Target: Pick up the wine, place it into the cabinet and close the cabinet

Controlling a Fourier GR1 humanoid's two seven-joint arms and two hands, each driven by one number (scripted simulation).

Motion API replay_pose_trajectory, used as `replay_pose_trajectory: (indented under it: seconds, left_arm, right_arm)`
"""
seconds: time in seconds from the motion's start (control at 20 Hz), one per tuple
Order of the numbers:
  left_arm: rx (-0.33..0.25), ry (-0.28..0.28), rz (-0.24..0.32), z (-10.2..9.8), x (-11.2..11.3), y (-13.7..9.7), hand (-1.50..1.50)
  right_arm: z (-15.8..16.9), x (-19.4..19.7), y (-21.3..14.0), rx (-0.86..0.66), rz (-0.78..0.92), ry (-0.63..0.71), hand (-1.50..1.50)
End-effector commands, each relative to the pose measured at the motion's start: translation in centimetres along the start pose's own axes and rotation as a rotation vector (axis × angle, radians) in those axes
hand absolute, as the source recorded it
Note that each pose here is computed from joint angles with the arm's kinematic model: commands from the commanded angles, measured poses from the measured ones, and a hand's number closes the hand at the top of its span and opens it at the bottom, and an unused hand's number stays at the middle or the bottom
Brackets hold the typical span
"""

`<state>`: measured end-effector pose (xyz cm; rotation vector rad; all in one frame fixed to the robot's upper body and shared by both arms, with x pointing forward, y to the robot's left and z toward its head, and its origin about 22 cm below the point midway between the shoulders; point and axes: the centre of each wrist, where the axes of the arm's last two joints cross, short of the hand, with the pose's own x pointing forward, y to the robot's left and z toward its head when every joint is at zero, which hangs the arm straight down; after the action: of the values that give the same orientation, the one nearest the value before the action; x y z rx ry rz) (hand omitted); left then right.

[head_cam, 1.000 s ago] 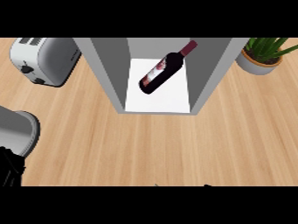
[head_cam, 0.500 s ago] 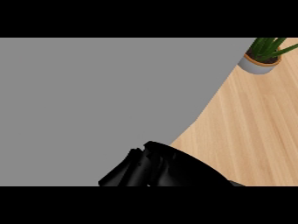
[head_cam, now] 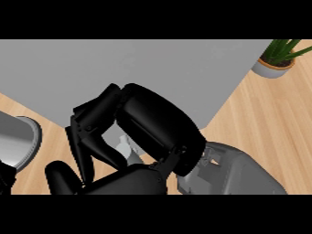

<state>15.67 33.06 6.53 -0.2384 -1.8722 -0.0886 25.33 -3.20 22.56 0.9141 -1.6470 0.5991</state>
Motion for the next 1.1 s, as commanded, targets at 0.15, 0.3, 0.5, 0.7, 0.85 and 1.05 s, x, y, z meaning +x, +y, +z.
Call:
replay_pose_trajectory:
  seconds: [0.15, 0.3, 0.5, 0.7, 0.85, 1.05]
  left_arm:
    - [0.001, 0.008, -0.013, 1.0, -0.4, 1.5, 1.5]
    - [0.018, 0.003, -0.011, -0.9, -0.8, -0.2, 1.5]
    - [-0.004, -0.012, -0.018, -2.2, 0.2, 0.6, 1.5]
    - [-0.018, 0.004, -0.014, -0.8, 0.3, 1.4, 1.5]
    - [-0.006, 0.013, -0.015, -1.6, -0.2, 0.6, 1.5]
    - [-0.01, 0.014, -0.018, -1.7, -0.4, 0.7, 1.5]
  right_arm:
    - [-2.5, -0.8, -3.2, -0.105, -0.066, 0.044, 1.5]
    - [-2.2, -3.2, -5.7, -0.133, -0.075, 0.042, 1.5]
    - [-3.3, -4.5, -6.8, -0.176, -0.074, 0.066, 1.5]
    - [-2.8, -6.5, -9.0, -0.229, -0.048, 0.075, 1.5]
    - [-1.3, -5.6, -12.6, -0.25, -0.023, 0.045, 1.5]
    - [-2.2, -5.7, -13.5, -0.251, -0.005, 0.053, 1.5]
